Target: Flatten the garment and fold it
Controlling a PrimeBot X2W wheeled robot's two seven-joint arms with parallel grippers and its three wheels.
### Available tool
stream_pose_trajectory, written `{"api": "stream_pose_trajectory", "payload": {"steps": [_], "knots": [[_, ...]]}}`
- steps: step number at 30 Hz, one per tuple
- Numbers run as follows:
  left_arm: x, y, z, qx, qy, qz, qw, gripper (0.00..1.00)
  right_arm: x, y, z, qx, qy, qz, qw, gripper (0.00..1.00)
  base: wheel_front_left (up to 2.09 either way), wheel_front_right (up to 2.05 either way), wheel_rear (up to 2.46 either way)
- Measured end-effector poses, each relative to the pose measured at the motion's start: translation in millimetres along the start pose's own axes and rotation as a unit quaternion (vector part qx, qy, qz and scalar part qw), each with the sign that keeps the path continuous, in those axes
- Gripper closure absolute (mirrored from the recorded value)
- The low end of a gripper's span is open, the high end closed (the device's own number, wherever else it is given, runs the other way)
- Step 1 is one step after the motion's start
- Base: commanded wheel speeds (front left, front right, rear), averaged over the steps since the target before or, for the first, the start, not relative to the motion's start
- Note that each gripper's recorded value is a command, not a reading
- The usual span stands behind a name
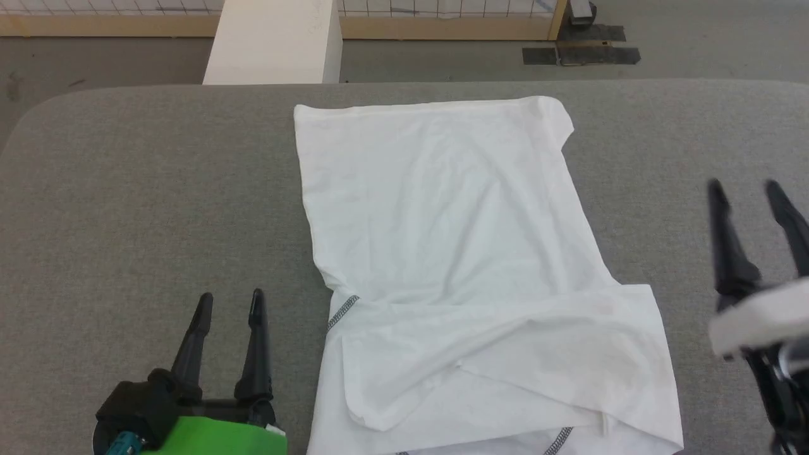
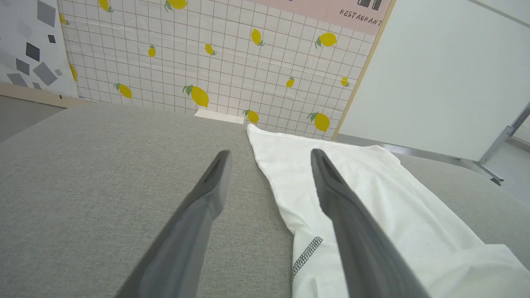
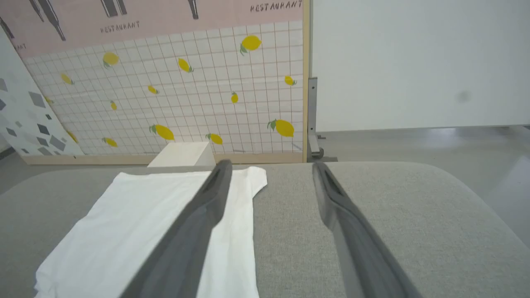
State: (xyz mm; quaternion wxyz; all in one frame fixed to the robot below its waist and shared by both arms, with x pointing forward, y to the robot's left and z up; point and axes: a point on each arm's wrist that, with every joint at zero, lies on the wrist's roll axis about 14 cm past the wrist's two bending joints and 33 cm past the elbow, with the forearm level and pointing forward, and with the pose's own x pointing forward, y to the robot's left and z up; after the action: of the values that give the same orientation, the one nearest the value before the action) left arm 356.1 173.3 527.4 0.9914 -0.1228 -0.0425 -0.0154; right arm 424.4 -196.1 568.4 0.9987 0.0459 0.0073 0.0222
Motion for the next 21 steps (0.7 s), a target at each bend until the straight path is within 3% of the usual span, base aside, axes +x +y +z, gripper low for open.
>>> {"api": "stream_pose_trajectory", "payload": {"steps": [4,10,14,21], "knots": [[1,1,-6,0.004,0.006,0.004,1.0,0.0,-27,-27,-18,0.021,-0.001,-0.038,0.999,0.0,0.0,0.0,0.0],[14,2,-3,0.018,-0.001,0.003,1.0,0.0,-39,-37,-35,0.036,-0.002,-0.054,0.998,0.0,0.0,0.0,0.0],[52,-8,22,0.035,-0.031,-0.027,0.999,0.0,-33,-34,-41,0.039,0.0,-0.05,0.998,0.0,0.0,0.0,0.0],[144,-24,74,0.135,-0.043,-0.101,0.985,0.0,-8,-22,-47,0.038,0.002,-0.03,0.999,0.0,0.0,0.0,0.0]]}}
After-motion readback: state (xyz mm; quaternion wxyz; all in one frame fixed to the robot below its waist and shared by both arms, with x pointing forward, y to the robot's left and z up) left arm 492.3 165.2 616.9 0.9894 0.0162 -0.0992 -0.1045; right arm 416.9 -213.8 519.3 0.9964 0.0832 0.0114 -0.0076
